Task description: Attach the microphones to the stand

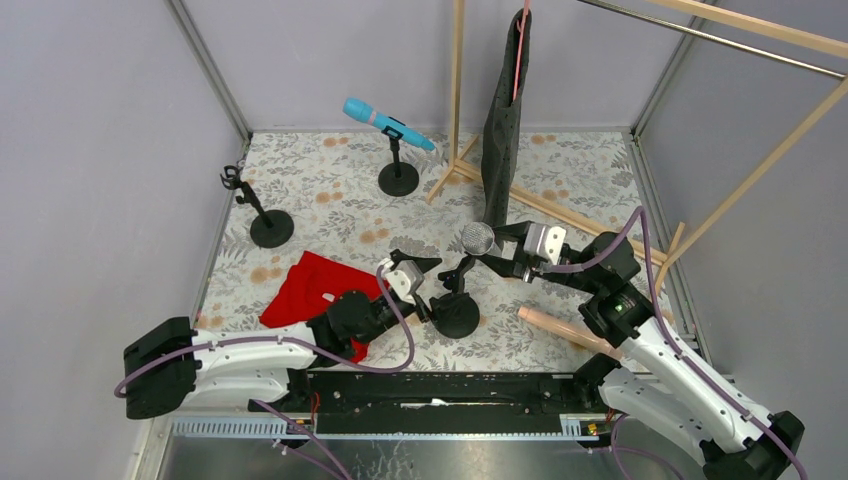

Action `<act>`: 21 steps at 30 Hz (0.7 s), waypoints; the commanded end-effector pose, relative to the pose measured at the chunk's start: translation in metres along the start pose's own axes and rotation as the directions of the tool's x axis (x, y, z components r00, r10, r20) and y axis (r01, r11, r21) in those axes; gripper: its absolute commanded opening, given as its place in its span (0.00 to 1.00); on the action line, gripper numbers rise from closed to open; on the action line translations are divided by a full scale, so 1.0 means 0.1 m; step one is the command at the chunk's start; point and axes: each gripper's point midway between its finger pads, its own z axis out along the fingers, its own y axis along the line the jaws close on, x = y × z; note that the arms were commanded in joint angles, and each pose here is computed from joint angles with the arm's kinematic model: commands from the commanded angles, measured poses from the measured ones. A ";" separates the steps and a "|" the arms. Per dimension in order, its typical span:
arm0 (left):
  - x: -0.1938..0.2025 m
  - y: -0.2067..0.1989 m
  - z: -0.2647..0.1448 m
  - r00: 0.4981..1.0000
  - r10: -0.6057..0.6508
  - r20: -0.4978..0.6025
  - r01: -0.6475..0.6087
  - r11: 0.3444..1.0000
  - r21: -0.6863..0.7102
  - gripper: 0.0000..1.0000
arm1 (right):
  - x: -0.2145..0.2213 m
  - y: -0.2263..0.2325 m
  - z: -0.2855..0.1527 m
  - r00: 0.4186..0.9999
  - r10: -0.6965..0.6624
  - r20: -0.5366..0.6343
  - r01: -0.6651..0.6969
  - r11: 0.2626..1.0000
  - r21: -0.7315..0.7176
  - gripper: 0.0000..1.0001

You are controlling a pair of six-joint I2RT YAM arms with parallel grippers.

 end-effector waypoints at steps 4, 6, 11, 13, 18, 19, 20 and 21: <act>-0.15 -0.04 0.09 0.998 -0.038 0.060 0.037 0.999 0.005 0.82 | -0.17 0.06 -0.02 0.997 -0.041 0.063 0.043 0.998 -0.037 0.00; -0.15 -0.04 0.10 0.997 -0.037 0.060 0.037 0.999 0.006 0.77 | -0.16 0.06 -0.03 0.997 -0.042 0.061 0.044 0.998 -0.036 0.00; -0.15 -0.04 0.10 0.998 -0.034 0.058 0.033 0.999 0.006 0.69 | -0.15 0.07 -0.02 0.997 -0.043 0.057 0.045 0.998 -0.037 0.00; -0.16 -0.05 0.11 0.998 -0.033 0.060 0.033 0.999 0.009 0.65 | -0.14 0.07 -0.03 0.997 -0.044 0.056 0.047 0.998 -0.036 0.00; -0.15 -0.06 0.11 0.998 -0.031 0.059 0.030 0.999 0.012 0.57 | -0.13 0.07 -0.04 0.998 -0.044 0.054 0.046 0.998 -0.034 0.00; -0.15 -0.06 0.11 0.998 -0.028 0.057 0.028 1.000 0.013 0.55 | -0.12 0.07 -0.04 0.998 -0.044 0.054 0.046 0.998 -0.032 0.00; -0.15 -0.06 0.10 0.998 -0.028 0.057 0.028 1.000 0.013 0.54 | -0.13 0.07 -0.04 0.998 -0.045 0.054 0.047 0.998 -0.030 0.00; -0.15 -0.05 0.10 0.998 -0.028 0.057 0.027 1.000 0.012 0.51 | -0.12 0.07 -0.04 0.998 -0.044 0.052 0.046 0.999 -0.029 0.00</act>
